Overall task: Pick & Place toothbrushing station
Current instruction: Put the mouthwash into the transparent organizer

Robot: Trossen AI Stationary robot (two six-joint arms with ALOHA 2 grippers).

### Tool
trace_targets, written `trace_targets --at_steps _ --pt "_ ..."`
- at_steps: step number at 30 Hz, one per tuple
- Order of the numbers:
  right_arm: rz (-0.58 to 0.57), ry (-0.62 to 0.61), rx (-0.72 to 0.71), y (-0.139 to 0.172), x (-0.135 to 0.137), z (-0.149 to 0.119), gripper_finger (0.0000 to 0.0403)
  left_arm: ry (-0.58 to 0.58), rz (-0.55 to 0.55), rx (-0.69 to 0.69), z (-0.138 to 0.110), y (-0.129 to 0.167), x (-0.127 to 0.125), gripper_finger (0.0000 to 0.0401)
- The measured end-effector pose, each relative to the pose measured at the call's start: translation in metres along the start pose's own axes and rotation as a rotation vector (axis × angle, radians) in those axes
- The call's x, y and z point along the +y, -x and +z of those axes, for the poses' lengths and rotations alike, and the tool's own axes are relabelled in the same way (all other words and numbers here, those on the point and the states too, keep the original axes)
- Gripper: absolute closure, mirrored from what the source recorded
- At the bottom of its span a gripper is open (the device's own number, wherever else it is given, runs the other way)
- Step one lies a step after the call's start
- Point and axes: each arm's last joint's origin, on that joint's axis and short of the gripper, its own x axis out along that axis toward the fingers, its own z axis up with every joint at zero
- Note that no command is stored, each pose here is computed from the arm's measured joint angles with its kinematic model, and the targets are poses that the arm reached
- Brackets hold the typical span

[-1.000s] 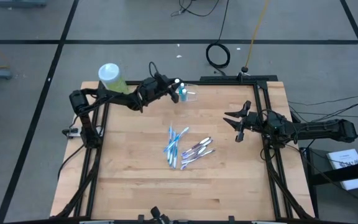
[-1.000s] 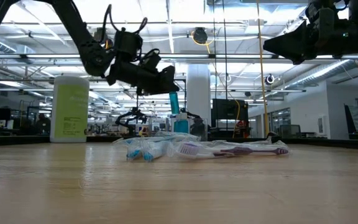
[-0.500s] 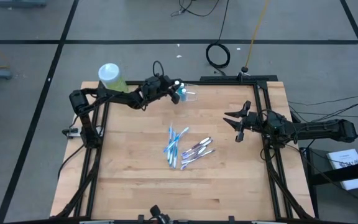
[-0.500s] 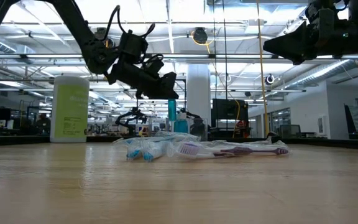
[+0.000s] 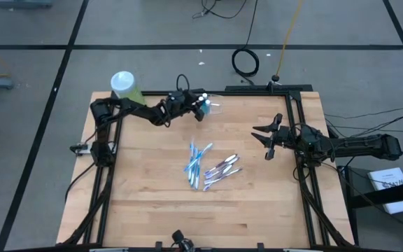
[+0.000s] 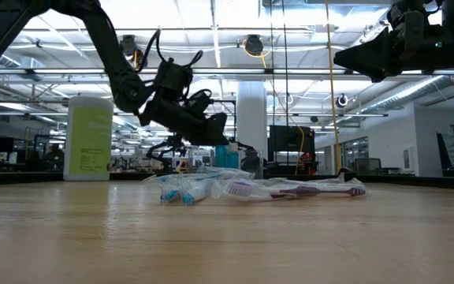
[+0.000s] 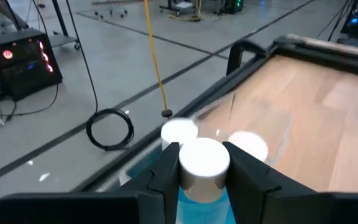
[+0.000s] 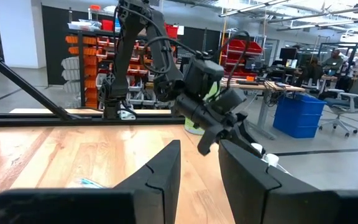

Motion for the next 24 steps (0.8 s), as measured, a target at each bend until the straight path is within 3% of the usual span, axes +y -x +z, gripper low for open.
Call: trace_targets --at_steps 9,18,24 --pt "-0.001 0.0 0.001 0.0 0.0 0.0 0.0303 0.018 0.0 0.003 -0.017 -0.009 0.0 0.0273" --pt "-0.003 0.001 0.004 0.0 0.0 0.0 0.0303 0.011 0.0 0.009 -0.018 -0.009 0.0 0.029" --pt "-0.003 0.001 0.004 0.0 0.0 0.0 0.0303 0.006 -0.008 0.014 -0.019 -0.008 -0.004 0.0241"
